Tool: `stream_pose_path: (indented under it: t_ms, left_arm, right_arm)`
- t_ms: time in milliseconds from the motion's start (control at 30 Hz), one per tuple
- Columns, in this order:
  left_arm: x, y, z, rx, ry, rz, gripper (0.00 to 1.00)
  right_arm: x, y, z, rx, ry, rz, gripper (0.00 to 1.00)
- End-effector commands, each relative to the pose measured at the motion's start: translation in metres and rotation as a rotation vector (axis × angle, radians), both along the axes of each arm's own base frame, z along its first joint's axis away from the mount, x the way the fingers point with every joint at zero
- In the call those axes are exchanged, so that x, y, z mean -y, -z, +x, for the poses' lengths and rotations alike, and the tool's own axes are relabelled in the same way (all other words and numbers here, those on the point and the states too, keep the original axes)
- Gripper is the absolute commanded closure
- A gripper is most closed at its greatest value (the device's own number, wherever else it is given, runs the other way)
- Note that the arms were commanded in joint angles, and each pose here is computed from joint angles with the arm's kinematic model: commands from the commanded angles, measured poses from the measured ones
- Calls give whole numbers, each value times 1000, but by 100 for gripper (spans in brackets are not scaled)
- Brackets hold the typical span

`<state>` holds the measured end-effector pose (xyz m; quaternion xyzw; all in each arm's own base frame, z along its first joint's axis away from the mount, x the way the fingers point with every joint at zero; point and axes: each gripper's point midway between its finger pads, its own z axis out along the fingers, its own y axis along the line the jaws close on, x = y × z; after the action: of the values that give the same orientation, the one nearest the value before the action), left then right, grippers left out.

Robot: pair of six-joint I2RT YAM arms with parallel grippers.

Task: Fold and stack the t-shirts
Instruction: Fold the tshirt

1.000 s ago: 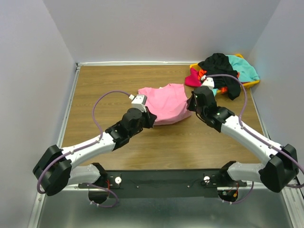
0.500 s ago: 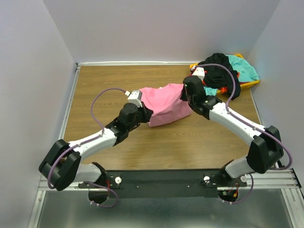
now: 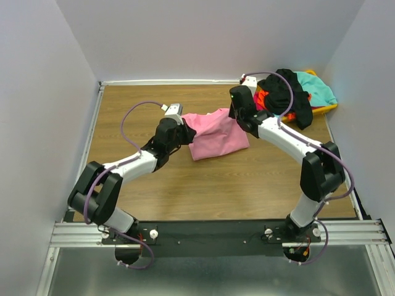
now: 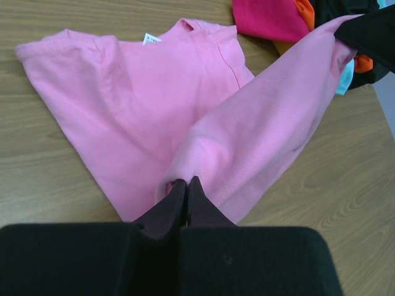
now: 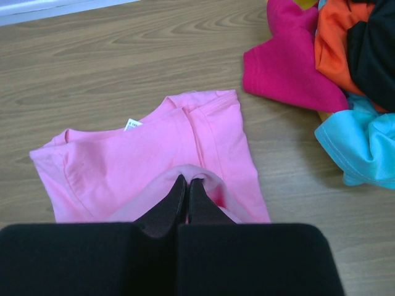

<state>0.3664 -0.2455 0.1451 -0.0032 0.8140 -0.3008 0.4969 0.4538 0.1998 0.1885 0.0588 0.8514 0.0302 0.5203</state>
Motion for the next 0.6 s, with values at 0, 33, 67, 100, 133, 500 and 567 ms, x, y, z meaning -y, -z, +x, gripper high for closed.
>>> stream_pose_path:
  t_ms: [0,33,67,100,133,500,567]
  left_arm:
    - [6,-12,18,42,42,-12,100]
    - [5,-6,21,32,42,-8,100]
    - [1,-5,26,31,33,-11,100]
    - [-1,-7,30,33,27,-13,100]
    - [-2,-3,33,26,26,-14,100]
    - [-13,13,72,1,-2,-16,100]
    - [-18,22,78,-14,-13,-9,100]
  right_arm:
    - [8,-5,25,31,44,-19,100]
    - [7,2,28,18,40,-26,100]
    - [8,4,31,14,42,-29,99]
    - [8,2,36,19,43,-22,99]
    - [7,11,39,2,38,-29,99]
    - [5,34,68,-25,45,-31,99]
    - [4,36,71,-25,45,-28,99]
